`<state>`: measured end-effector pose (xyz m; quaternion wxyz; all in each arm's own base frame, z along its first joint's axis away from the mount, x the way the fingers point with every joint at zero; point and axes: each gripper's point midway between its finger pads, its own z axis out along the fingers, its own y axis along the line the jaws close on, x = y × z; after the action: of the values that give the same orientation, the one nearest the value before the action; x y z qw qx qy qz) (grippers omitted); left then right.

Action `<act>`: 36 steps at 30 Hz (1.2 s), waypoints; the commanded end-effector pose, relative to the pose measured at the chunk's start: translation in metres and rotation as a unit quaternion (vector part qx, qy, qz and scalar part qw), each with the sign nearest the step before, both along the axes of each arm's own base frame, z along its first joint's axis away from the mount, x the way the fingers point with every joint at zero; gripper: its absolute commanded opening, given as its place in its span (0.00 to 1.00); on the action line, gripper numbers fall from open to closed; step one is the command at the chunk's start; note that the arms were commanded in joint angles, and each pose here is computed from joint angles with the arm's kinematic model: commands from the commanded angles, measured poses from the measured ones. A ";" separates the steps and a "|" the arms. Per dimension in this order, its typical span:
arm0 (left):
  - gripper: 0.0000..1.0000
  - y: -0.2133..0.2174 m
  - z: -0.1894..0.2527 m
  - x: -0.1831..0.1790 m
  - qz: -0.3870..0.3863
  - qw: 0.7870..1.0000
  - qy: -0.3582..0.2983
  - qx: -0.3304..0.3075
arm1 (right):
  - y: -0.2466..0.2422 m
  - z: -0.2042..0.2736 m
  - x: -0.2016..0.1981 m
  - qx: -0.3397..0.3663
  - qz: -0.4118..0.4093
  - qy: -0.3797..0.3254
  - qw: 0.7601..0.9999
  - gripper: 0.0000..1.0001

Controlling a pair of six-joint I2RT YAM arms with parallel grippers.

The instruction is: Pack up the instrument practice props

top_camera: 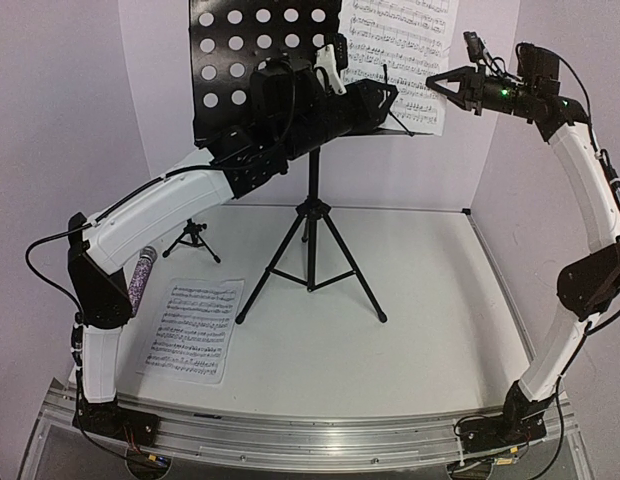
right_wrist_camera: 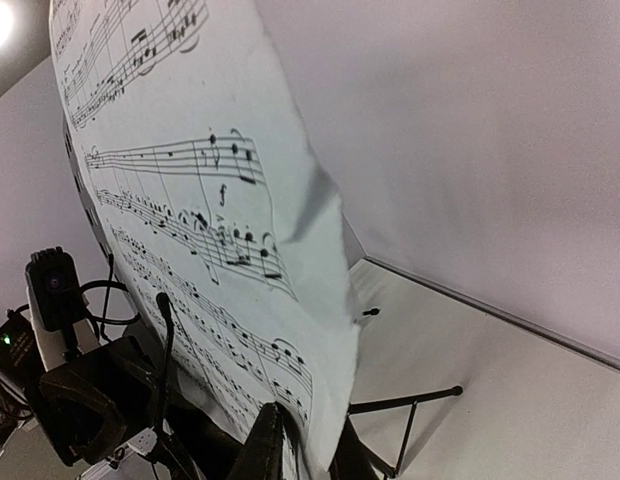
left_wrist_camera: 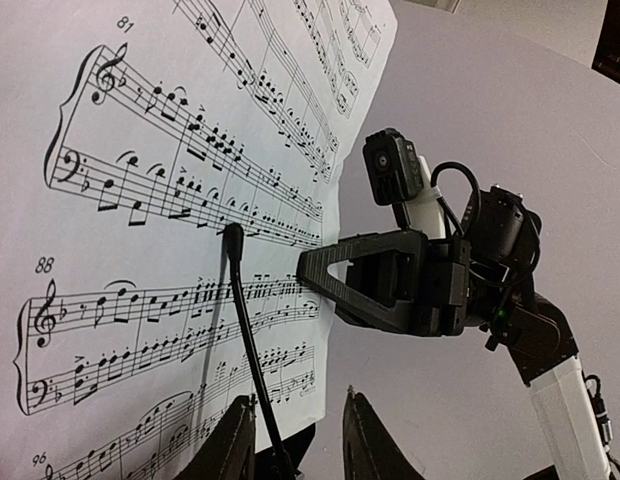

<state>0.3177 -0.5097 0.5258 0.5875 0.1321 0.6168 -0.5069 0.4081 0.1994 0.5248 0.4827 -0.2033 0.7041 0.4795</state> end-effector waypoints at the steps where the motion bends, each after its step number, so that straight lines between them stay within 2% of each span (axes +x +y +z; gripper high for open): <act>1: 0.31 -0.016 -0.055 0.009 -0.018 0.996 0.078 0.049 | 0.001 0.022 -0.017 0.006 0.008 -0.037 0.999 0.11; 8: 0.34 -0.014 -0.079 0.012 -0.021 0.989 0.130 0.068 | 0.001 0.024 -0.016 0.008 0.010 -0.038 0.999 0.11; 14: 0.35 -0.015 -0.090 0.018 -0.015 0.986 0.142 0.081 | 0.002 0.024 -0.015 0.008 0.013 -0.038 0.999 0.11; 16: 0.38 -0.012 -0.093 0.019 0.002 0.985 0.146 0.094 | 0.002 0.024 -0.016 0.008 0.012 -0.038 0.999 0.11; 18: 0.44 -0.006 -0.090 0.019 0.036 0.985 0.130 0.110 | 0.002 0.024 -0.016 0.008 0.012 -0.039 0.999 0.11; 21: 0.46 0.004 -0.080 0.024 0.080 0.985 0.106 0.112 | 0.002 0.025 -0.017 0.008 0.012 -0.040 0.999 0.10; 25: 0.46 0.008 -0.065 0.032 0.107 0.987 0.069 0.100 | 0.006 0.023 -0.018 0.005 0.017 -0.041 0.999 0.10; 27: 0.42 0.007 -0.062 0.034 0.112 0.987 0.057 0.100 | 0.010 0.021 -0.020 0.004 0.026 -0.042 0.999 0.09; 36: 0.34 0.000 -0.066 0.038 0.111 0.988 0.044 0.100 | 0.023 0.016 -0.038 -0.004 0.046 -0.044 0.998 0.07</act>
<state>0.3326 -0.5003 0.5095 0.6058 0.0852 0.6596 -0.4367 0.4061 0.2069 0.5239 0.4899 -0.2168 0.6994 0.4731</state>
